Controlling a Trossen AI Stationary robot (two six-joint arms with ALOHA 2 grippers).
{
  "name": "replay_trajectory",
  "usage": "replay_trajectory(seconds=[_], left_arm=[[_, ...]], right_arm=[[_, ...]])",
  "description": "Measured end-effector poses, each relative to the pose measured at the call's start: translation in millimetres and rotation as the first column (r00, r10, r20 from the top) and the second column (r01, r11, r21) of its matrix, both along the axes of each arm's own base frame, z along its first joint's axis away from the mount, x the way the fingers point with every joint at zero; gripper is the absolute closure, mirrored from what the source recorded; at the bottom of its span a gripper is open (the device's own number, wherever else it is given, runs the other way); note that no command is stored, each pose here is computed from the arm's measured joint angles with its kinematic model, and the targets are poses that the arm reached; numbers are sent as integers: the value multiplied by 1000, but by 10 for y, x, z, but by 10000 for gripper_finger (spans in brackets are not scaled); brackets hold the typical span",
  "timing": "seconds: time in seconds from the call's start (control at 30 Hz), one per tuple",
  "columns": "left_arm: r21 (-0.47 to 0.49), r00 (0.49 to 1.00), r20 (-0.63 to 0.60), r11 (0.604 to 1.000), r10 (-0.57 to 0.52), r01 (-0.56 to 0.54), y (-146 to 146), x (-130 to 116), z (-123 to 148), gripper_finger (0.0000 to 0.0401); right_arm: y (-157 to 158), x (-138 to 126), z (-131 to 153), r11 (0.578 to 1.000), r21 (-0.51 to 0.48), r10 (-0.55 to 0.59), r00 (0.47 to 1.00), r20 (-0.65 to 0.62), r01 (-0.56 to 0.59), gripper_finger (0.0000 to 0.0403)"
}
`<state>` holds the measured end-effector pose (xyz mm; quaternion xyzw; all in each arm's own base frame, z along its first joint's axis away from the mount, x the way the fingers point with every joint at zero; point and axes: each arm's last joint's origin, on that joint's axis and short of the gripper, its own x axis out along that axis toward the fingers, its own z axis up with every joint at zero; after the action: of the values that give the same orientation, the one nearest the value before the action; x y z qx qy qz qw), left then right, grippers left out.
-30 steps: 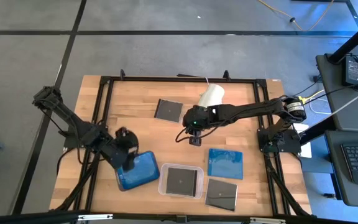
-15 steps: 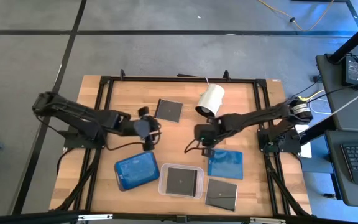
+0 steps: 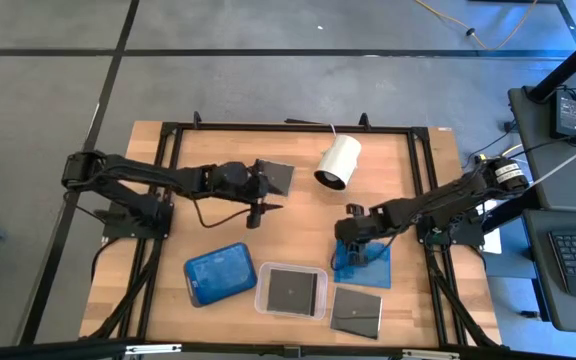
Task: Pick & place jewel cases by type
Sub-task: Put the blue CD case into the black bin
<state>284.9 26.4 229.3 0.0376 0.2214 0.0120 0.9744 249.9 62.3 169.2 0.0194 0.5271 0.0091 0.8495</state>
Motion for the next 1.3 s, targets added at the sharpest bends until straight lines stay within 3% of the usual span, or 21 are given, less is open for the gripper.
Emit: replay_trajectory(seconds=[0.27,0.43,0.87,1.3], left_arm=[[-1,985,173,1000,9,-9,-15,-177,-304,216],[-1,985,172,1000,-5,5,-56,-223,-378,216],[27,987,164,1000,-4,0,-50,-219,-396,216],[-4,994,110,1000,8,-8,-47,-175,-532,216]], right_arm=[[72,-39,-86,1000,8,29,999,27,-29,307],[122,-33,-153,998,13,57,996,70,-58,307],[152,58,-409,999,-3,47,999,22,-46,307],[-216,354,-525,988,-141,91,981,171,-68,307]])
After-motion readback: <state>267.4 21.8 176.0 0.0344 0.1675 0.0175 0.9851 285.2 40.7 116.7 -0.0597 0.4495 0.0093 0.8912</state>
